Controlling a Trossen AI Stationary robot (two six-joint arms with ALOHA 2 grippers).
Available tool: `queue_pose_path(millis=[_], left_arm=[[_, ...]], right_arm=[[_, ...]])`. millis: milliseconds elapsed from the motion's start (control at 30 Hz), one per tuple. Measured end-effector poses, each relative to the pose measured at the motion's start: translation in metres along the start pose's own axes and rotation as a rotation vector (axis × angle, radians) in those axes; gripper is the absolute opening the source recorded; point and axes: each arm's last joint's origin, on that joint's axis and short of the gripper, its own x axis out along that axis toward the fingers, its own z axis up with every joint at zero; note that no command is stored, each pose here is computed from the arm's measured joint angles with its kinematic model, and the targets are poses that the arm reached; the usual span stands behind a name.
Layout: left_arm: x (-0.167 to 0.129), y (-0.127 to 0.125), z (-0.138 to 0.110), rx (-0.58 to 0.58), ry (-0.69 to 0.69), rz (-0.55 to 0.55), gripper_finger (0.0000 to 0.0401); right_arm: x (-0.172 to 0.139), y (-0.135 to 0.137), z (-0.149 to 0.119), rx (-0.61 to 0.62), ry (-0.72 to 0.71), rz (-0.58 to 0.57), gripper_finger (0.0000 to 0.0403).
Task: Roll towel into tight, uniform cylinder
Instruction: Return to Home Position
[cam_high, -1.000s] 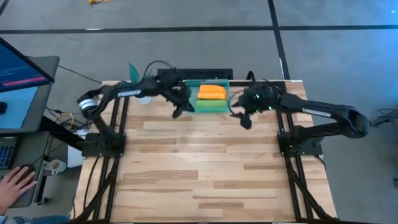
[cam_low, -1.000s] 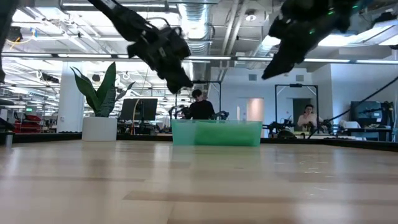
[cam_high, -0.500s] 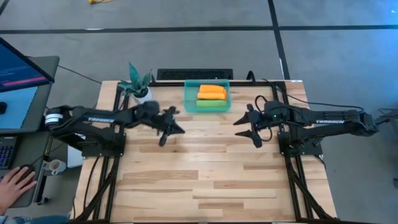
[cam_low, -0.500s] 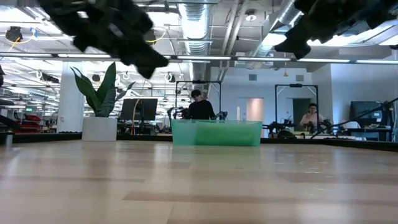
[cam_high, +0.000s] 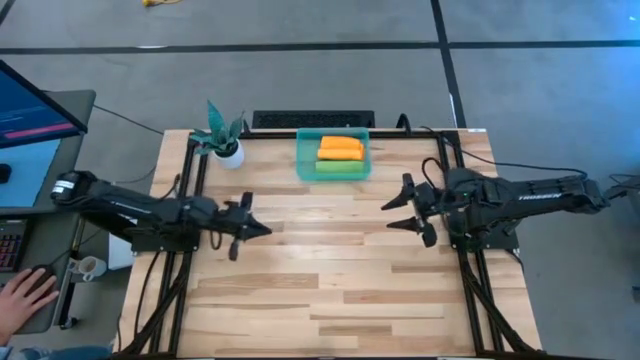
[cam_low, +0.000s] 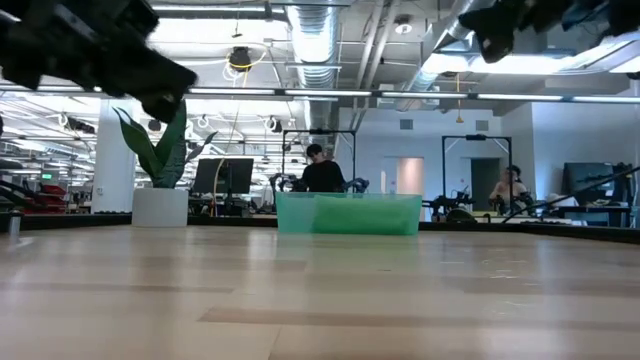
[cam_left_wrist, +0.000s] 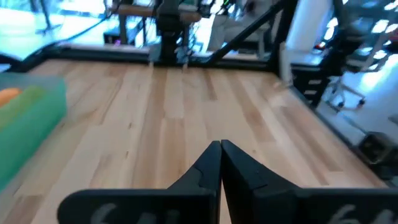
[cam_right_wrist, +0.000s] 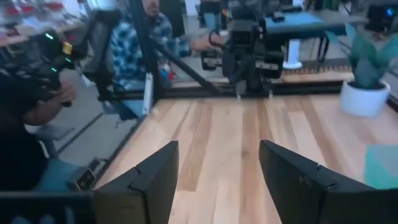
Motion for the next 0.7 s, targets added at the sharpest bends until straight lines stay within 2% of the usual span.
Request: queue_pose_path(millis=[200, 500, 700], left_arm=[[-0.021, -0.015, -0.004, 0.012, -0.1, -0.1, 0.0], [-0.044, -0.018, -0.013, 0.023, -0.209, -0.12, 0.0], [-0.05, -0.02, -0.022, 0.056, -0.23, -0.155, 0.0]], right_arm=[[-0.016, 0.006, 0.006, -0.017, -0.066, 0.014, 0.0244], [-0.057, 0.016, 0.004, -0.028, -0.109, 0.027, 0.0244], [-0.063, 0.023, 0.003, -0.064, -0.124, 0.075, 0.0244]])
